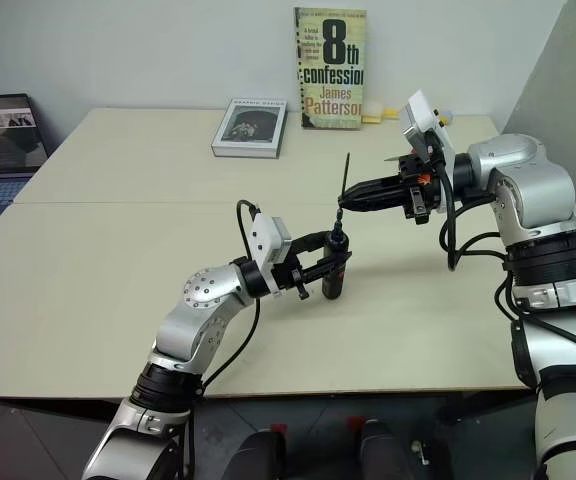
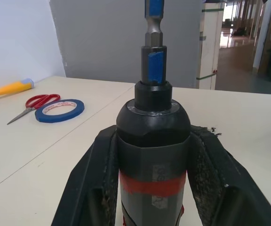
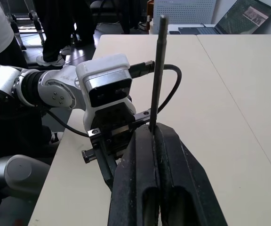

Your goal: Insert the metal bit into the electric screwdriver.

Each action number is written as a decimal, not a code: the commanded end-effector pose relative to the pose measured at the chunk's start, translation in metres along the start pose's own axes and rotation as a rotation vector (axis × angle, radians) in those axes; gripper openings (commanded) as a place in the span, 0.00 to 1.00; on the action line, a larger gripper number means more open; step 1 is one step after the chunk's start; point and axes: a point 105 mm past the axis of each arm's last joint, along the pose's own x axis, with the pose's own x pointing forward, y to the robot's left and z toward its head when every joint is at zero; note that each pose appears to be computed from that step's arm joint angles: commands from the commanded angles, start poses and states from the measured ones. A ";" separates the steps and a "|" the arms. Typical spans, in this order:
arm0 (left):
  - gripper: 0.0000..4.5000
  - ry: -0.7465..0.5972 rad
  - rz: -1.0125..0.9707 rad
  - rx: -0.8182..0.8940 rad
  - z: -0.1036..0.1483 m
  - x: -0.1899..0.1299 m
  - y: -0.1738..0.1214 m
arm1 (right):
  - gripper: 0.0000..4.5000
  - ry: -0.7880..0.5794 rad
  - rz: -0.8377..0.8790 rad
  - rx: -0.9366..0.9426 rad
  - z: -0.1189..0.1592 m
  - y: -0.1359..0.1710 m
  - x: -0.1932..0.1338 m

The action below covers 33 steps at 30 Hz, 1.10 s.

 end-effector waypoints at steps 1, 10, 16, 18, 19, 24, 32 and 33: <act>0.37 -0.003 -0.012 0.027 0.003 -0.001 -0.002 | 0.00 0.028 0.040 -0.021 0.002 0.003 0.001; 0.37 -0.003 -0.014 0.031 0.002 -0.002 -0.003 | 0.00 0.037 0.026 -0.011 0.000 0.002 0.002; 0.37 -0.002 -0.015 0.032 0.002 -0.002 -0.003 | 0.11 0.043 0.023 -0.002 0.000 0.003 0.001; 0.37 -0.003 -0.014 0.033 0.003 -0.002 -0.003 | 0.21 0.044 0.020 -0.005 0.001 0.003 0.001; 0.37 -0.002 -0.014 0.033 0.003 -0.002 -0.003 | 0.27 0.046 0.021 -0.006 0.001 0.003 0.001; 0.37 -0.003 -0.013 0.031 0.003 -0.002 -0.003 | 0.36 0.043 0.020 -0.023 0.002 0.005 -0.001; 0.37 -0.007 -0.011 0.030 0.003 -0.001 -0.002 | 0.36 0.054 0.030 -0.021 0.002 0.009 -0.003; 0.37 -0.007 -0.010 0.030 0.003 -0.001 -0.002 | 0.36 0.055 0.032 -0.018 0.002 0.010 -0.003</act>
